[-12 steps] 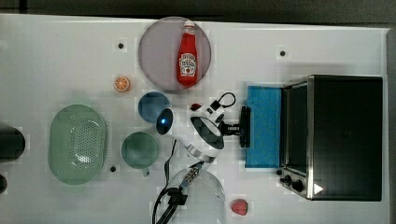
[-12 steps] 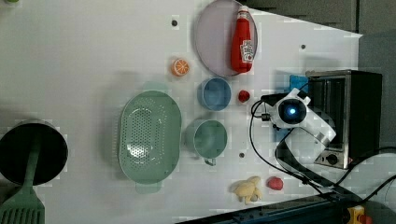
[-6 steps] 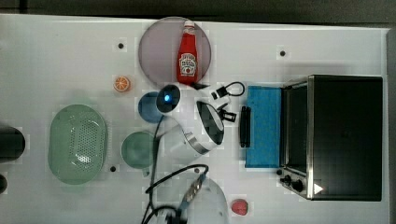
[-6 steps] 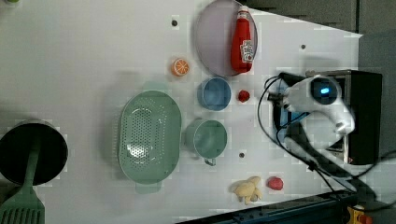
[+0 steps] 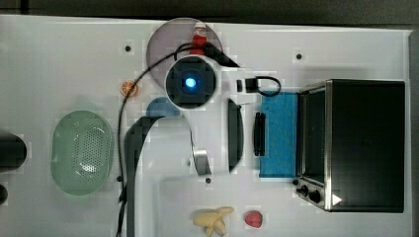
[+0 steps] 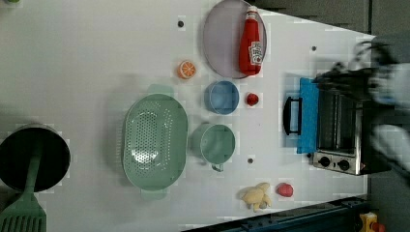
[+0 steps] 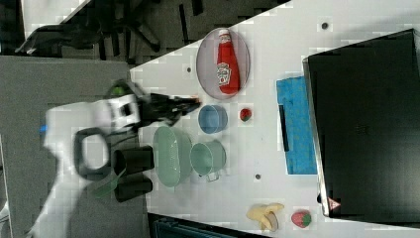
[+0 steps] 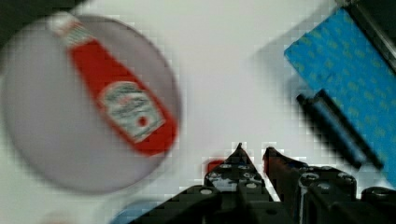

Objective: Flap open oven.

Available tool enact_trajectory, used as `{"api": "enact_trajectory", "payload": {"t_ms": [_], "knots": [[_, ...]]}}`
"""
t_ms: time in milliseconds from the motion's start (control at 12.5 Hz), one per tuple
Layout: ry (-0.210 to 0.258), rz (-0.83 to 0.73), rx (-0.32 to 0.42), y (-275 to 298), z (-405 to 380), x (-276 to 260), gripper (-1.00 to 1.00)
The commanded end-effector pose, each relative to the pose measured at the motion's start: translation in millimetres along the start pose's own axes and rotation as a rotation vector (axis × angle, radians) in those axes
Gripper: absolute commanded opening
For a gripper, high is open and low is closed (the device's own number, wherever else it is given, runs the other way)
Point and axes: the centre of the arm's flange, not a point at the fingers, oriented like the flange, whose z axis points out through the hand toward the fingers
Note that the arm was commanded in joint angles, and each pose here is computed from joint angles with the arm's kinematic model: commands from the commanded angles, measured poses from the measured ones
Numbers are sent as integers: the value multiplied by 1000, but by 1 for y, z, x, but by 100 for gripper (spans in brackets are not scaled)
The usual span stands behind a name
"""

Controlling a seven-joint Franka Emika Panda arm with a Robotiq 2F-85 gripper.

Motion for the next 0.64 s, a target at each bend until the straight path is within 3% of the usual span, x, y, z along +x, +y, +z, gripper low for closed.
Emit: {"api": "enact_trajectory", "payload": {"t_ms": [80, 400, 640], "knots": [[-90, 196, 19, 47, -76, 26, -65], [-173, 217, -43, 78, -155, 24, -65], [-163, 201, -30, 77, -171, 24, -65]]}}
